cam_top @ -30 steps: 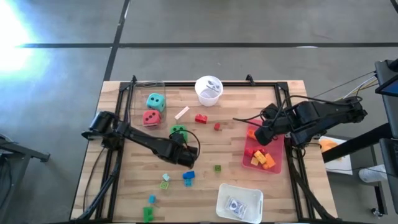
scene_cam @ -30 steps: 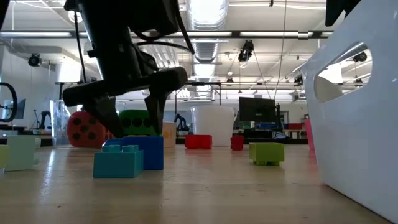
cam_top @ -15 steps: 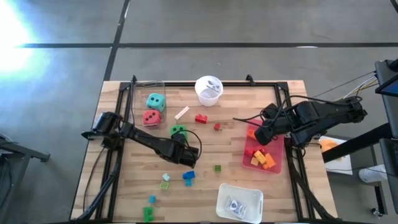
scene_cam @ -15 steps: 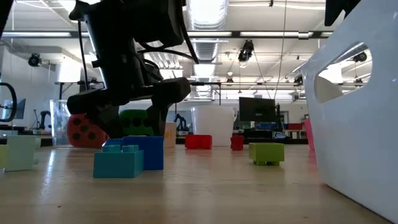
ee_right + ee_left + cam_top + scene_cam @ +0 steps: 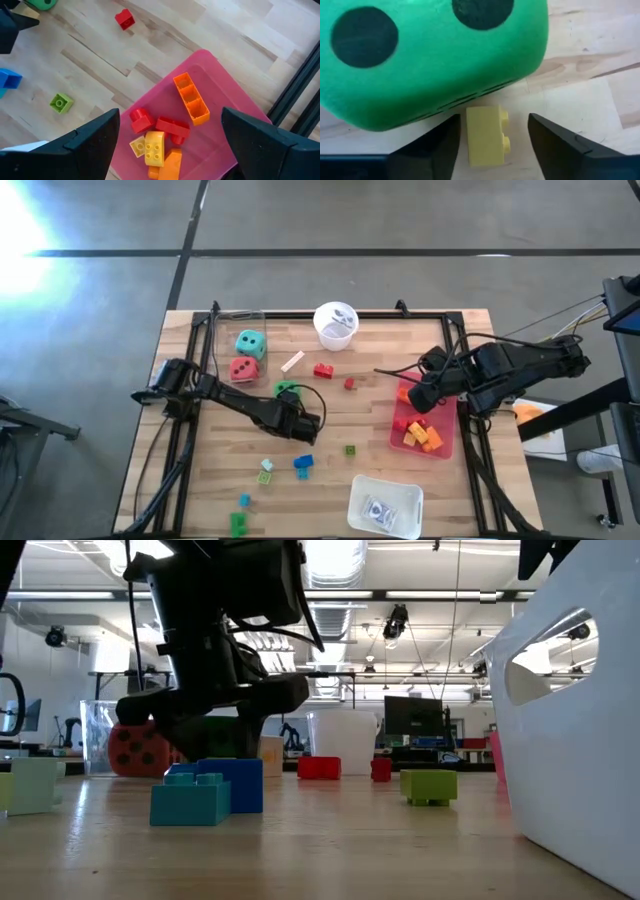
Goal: Pick & Place Toys
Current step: Put the yellow game piece into the pink bin
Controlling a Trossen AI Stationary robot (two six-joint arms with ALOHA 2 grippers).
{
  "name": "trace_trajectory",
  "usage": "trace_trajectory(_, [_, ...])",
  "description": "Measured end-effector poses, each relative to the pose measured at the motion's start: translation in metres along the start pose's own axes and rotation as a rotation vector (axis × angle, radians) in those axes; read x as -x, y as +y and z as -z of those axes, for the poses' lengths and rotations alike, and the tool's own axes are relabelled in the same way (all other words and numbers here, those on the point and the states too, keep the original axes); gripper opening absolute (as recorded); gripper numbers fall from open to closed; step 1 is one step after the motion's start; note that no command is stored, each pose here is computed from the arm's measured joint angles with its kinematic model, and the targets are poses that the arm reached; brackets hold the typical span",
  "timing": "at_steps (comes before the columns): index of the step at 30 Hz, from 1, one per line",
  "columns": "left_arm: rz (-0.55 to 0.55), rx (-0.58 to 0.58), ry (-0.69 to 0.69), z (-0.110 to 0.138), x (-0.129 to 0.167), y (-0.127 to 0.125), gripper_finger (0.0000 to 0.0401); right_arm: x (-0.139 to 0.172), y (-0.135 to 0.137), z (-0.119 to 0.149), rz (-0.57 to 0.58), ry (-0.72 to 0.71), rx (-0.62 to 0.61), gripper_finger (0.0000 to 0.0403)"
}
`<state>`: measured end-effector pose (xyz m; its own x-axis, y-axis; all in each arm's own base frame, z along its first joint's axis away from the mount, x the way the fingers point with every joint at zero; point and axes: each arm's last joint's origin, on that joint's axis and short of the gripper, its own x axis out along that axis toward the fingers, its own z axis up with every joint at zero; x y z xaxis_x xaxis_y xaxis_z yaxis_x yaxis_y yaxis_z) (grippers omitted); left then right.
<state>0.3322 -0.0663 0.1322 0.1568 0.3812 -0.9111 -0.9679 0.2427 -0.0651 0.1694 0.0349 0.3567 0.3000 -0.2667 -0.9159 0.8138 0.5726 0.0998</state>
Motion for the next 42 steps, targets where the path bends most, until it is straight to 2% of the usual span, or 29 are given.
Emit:
trace_trajectory(13, [0.016,-0.005,0.045,0.006,-0.011,0.01,0.0098,0.0,0.0,0.0,-0.003,-0.002,0.002,0.0341])
trace_trajectory(23, [0.062,-0.025,0.077,0.003,-0.003,0.011,0.0093,0.0,0.001,0.0,-0.007,-0.003,0.0,0.0341])
trace_trajectory(26, [0.148,-0.063,0.095,-0.002,0.013,0.009,0.0093,0.0,0.003,-0.001,-0.026,-0.011,0.006,0.0341])
trace_trajectory(31, [0.374,-0.096,0.061,-0.015,0.053,0.003,0.0093,0.001,0.013,-0.006,-0.13,-0.063,0.096,0.0341])
trace_trajectory(36, [0.639,-0.055,0.008,-0.036,0.102,0.005,0.0093,0.006,0.03,-0.013,-0.288,-0.169,0.223,0.0341])
trace_trajectory(42, [0.968,-0.008,-0.102,-0.063,0.162,0.017,0.0093,0.02,0.053,-0.021,-0.493,-0.377,0.406,0.0341])
